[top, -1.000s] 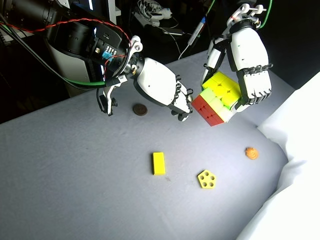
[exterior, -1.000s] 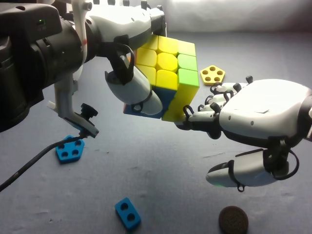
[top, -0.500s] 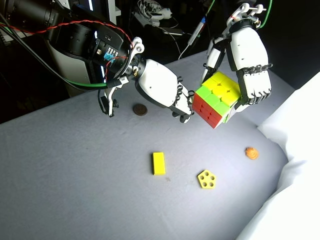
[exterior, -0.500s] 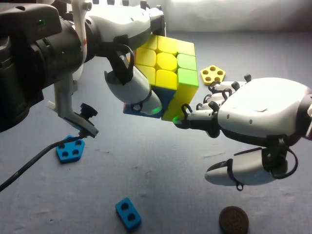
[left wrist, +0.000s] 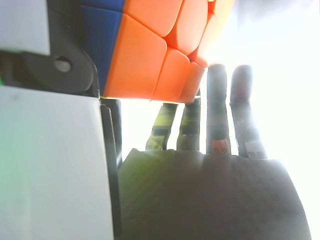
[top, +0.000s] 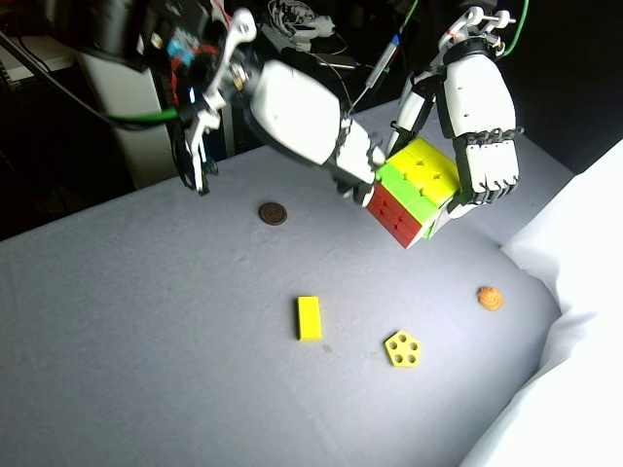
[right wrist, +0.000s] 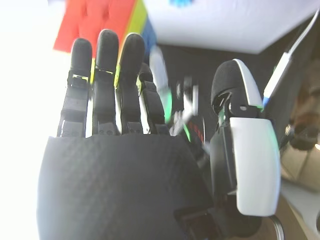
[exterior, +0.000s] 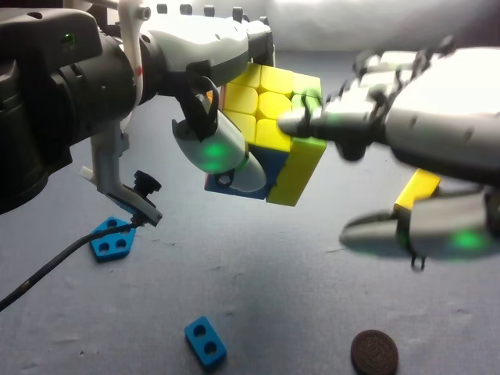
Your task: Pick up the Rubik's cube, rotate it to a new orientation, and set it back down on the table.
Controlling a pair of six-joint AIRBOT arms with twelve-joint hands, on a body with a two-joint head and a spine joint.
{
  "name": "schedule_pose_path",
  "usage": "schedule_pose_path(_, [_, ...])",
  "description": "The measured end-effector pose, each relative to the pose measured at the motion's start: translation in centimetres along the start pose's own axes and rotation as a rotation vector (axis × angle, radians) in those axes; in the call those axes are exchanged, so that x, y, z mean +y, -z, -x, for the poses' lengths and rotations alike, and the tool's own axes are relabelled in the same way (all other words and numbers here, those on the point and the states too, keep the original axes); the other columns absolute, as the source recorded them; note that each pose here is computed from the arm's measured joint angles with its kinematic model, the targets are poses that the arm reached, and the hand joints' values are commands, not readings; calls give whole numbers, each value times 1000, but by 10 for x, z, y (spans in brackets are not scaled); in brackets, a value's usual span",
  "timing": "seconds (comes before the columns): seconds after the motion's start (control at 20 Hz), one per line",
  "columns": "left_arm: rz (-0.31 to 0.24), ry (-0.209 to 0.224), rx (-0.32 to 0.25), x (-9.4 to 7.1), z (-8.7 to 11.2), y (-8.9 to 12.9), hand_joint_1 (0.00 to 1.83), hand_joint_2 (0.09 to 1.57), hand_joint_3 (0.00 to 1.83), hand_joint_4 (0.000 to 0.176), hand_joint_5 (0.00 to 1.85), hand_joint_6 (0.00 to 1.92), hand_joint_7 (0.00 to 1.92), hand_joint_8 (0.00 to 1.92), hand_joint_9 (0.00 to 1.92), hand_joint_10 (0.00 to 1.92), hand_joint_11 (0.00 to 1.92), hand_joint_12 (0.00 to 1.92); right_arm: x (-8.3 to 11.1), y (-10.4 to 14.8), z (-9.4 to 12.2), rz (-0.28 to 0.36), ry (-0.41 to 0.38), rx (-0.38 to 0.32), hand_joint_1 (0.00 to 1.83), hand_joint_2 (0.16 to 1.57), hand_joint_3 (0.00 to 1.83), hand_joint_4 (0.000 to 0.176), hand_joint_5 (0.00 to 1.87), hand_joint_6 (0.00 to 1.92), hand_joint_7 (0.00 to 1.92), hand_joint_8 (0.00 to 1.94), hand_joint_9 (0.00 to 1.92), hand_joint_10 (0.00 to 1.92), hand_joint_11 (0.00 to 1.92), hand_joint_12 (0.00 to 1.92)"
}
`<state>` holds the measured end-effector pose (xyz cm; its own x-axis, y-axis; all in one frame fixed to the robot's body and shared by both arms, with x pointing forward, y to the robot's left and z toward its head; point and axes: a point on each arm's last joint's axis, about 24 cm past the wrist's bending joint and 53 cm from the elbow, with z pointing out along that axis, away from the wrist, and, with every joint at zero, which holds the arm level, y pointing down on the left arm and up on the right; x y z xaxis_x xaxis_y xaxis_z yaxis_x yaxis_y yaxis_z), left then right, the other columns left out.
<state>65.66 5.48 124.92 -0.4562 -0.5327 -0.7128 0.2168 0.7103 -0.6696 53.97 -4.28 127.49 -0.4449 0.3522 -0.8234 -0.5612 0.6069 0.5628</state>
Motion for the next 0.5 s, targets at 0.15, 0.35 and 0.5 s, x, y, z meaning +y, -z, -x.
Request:
schedule_pose_path(0.15, [0, -7, 10, 2, -5, 0, 1057, 941, 0, 0, 101, 1777, 0, 1900, 56, 1921, 44, 1921, -3, 2, 21, 0, 2, -48, 457, 1196, 0, 0, 147, 9, 270, 1329, 197, 1310, 0, 1035])
schedule_pose_path(0.35, [9, -12, 33, 10, -16, -2, 1078, 952, 1, 0, 117, 1763, 0, 1904, 61, 1921, 34, 1921, -29, -2, 37, -52, 27, -80, 449, 1198, 0, 0, 147, 5, 272, 1309, 193, 1300, 0, 1035])
schedule_pose_path(0.5, [-9, -21, 32, 10, -21, -3, 1071, 924, 0, 0, 119, 1766, 0, 1898, 69, 1921, 48, 1921, -52, -3, 42, -109, 40, -95, 433, 1204, 1, 0, 144, 1, 242, 1333, 181, 1326, 0, 1058])
